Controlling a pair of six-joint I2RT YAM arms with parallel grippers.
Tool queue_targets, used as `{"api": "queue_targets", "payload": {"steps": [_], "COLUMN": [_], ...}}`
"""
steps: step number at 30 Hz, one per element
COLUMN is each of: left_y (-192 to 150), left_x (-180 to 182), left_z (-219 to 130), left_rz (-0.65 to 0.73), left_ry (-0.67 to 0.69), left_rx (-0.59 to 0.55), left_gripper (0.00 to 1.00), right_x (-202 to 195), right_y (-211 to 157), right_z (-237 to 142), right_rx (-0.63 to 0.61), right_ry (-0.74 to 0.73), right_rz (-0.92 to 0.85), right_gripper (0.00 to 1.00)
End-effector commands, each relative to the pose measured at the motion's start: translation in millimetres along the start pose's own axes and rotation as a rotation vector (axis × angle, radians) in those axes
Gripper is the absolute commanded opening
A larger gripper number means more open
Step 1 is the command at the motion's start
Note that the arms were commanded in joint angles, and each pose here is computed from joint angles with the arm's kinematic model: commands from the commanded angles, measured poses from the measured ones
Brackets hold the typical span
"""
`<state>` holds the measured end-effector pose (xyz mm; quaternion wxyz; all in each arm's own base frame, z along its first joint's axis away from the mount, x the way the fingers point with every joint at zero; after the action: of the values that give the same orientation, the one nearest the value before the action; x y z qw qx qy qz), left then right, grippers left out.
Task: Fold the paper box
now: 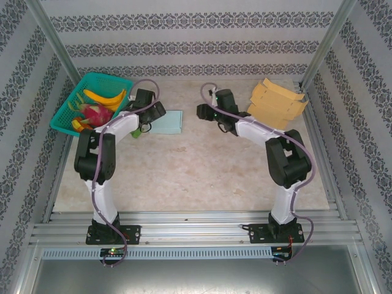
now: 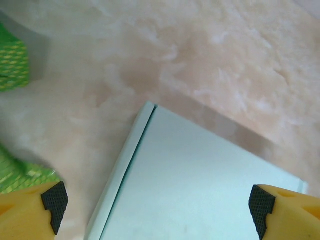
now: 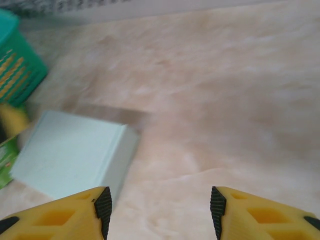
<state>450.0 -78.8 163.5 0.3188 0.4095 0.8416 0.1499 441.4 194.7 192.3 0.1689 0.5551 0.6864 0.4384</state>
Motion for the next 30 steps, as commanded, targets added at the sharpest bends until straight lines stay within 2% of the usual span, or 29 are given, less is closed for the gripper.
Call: {"api": "queue_targets", "payload": {"steps": [1, 6, 10, 14, 18, 24, 30], "left_y": [-12, -65, -104, -132, -143, -159, -164], "left_x": [-6, -15, -31, -51, -71, -95, -98], "left_z": [-27, -42, -51, -64, -70, -65, -63], "left_rz": [0.019, 0.155, 0.254, 0.354, 0.409, 0.474, 0.496], "left_ry": [-0.071, -0.12, -0.204, -0.301, -0.37, -0.44, -0.442], "left_rx": [-0.013, 0.038, 0.111, 0.113, 0.1, 0.105, 0.112], "left_gripper": [0.95, 0.95, 0.95, 0.95, 0.95, 0.95, 0.95], "right_x": [-50, -109, -135, -150, -159, -170, -184], "right_y": [-7, 0, 8, 16, 21, 28, 20], "right_z": [-15, -23, -16, -2, 15, 24, 35], "right_rx": [0.111, 0.161, 0.194, 0.231, 0.307, 0.339, 0.443], "right_ry": [-0.238, -0.42, -0.477, -0.526, -0.549, -0.617, -0.647], "right_rz": [0.015, 0.035, 0.005, -0.031, -0.059, -0.065, -0.072], "right_gripper": [0.55, 0.54, 0.52, 0.52, 0.52, 0.52, 0.52]}}
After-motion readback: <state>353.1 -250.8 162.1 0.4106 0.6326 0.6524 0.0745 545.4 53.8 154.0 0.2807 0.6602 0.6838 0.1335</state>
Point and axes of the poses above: each hand's point on the last joint's axis, 136 mm out from that joint toward the fingers, its own z axis out along the fingers, its own x axis along the line the jaws close on, y = z × x, the point moved 8 cm from there along -z, back along the fingers, and after that the axes turned 7 degrees about -z, right-handed, at the moved point
